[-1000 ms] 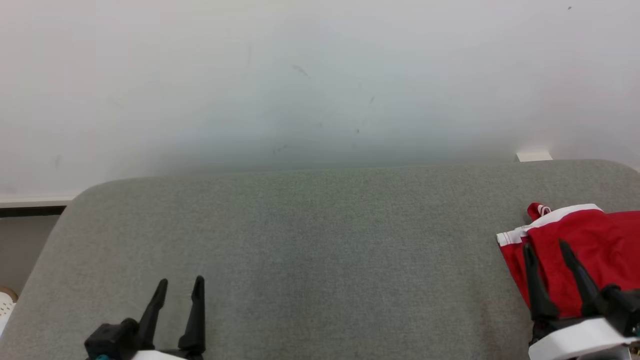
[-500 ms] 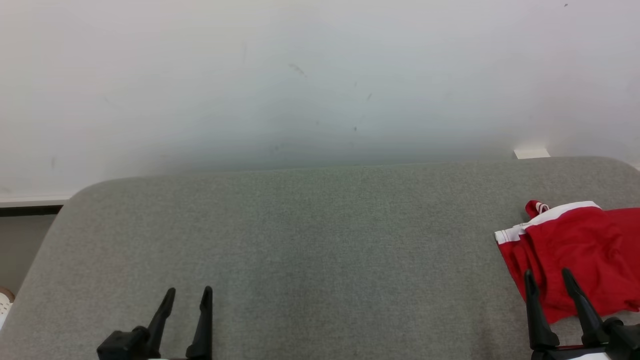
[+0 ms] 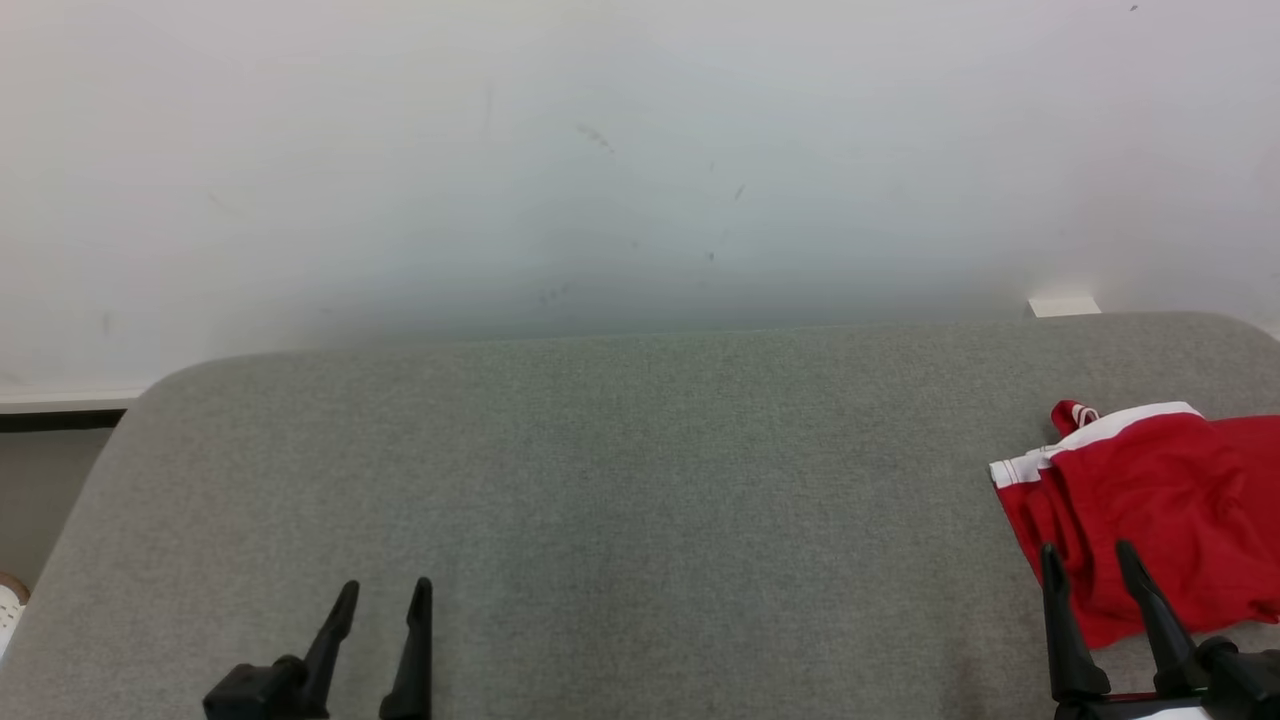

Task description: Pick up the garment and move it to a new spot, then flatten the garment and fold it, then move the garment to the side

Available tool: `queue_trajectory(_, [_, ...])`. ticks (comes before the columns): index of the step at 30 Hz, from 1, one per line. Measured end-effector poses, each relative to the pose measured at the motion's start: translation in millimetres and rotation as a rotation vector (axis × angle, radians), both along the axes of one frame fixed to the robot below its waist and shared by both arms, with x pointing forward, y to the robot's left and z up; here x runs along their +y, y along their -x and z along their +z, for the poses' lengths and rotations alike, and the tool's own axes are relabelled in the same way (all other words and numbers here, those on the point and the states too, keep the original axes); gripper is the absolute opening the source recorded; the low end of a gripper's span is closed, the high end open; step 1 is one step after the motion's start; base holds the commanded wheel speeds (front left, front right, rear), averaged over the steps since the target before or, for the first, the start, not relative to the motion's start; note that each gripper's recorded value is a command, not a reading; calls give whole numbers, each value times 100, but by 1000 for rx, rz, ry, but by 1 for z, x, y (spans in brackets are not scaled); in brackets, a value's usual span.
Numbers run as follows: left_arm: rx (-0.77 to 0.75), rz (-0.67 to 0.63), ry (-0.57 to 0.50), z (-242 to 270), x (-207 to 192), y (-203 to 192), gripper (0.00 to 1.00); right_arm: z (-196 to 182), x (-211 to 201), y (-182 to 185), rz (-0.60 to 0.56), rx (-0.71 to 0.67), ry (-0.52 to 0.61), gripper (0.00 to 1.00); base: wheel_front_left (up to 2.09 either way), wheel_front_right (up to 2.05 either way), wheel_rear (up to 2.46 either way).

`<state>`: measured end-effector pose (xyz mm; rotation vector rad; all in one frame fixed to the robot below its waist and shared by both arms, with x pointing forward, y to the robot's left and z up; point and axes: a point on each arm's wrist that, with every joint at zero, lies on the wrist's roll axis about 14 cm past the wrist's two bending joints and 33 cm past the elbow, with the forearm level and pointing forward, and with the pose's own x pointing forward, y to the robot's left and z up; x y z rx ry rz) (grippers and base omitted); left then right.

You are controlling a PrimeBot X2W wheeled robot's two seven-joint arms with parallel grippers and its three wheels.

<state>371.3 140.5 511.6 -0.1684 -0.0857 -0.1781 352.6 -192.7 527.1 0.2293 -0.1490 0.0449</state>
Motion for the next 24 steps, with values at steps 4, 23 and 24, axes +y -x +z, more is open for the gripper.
queue_trajectory(4, [13,-9,-2,-4,-3,1,0,-1,1,1,2,4,-5,0,0,0,0])
queue_trajectory(23, [154,63,257,-29,13,5,0,-30,-6,3,-30,123,-268,0,0,0,0])
queue_trajectory(24, [157,66,273,-29,14,5,0,-30,-6,3,-31,125,-282,0,0,0,0])
